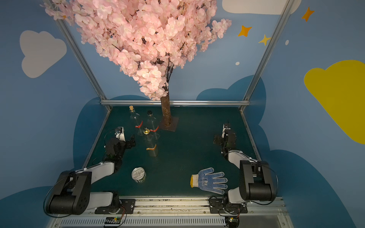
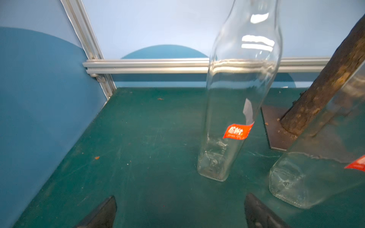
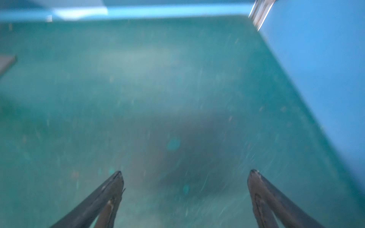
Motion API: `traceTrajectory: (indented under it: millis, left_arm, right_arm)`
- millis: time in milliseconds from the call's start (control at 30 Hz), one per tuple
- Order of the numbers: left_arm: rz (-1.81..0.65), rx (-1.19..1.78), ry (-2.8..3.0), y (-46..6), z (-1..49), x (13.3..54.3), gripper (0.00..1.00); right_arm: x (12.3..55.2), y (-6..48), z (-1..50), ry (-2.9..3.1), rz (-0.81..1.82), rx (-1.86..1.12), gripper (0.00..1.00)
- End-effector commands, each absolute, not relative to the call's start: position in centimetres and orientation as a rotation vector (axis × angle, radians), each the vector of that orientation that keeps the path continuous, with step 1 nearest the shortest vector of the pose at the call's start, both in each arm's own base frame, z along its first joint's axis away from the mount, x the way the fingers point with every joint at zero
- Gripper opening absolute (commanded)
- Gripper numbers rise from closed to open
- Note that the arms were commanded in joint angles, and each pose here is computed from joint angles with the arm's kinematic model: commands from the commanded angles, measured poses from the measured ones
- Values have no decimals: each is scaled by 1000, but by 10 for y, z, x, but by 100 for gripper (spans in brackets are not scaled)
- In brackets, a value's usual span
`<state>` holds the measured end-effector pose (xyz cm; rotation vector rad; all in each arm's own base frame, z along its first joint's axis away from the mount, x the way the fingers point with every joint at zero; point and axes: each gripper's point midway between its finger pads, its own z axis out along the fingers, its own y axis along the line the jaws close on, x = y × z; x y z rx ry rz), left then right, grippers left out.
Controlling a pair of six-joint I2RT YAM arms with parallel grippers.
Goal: Remove the label from the bottle
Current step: Pick up the bottle from the center of the board.
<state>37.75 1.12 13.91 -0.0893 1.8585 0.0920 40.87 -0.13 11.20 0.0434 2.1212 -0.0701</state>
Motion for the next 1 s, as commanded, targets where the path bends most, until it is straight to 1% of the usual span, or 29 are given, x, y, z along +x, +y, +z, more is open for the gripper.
traceTrajectory:
  millis: [0, 33, 67, 233, 300, 333, 400, 533, 767, 967]
  left_arm:
    - [115, -150, 1887, 16, 144, 368, 100]
    - [114, -156, 1879, 15, 150, 366, 100]
    - [123, -164, 1869, 15, 156, 365, 100]
    - [59, -179, 1827, 1, 188, 356, 100]
    - [-13, -175, 1804, -8, 204, 349, 100]
    - [-46, -171, 1793, -13, 212, 346, 100]
    - [-112, -153, 1771, -22, 228, 337, 100]
    - [-223, -102, 1740, -39, 256, 317, 99]
    - [-354, 72, 1692, -70, 299, 287, 100]
    - [-476, 256, 1654, -98, 317, 265, 100]
  right_arm:
    - [396, -3, 112, 2186, -64, 89, 98]
    - [392, -5, 109, 2208, -70, 106, 98]
    - [397, -7, 123, 2194, -76, 133, 98]
    - [385, -28, 134, 2265, -116, 404, 98]
    - [372, -39, 133, 2281, -124, 616, 98]
    - [370, -39, 132, 2291, -85, 659, 98]
    - [375, -17, 132, 2333, 99, 577, 98]
    - [379, 14, 145, 2332, 254, 396, 97]
    - [378, 50, 158, 2318, 391, 248, 98]
    - [373, 72, 162, 2315, 423, 149, 98]
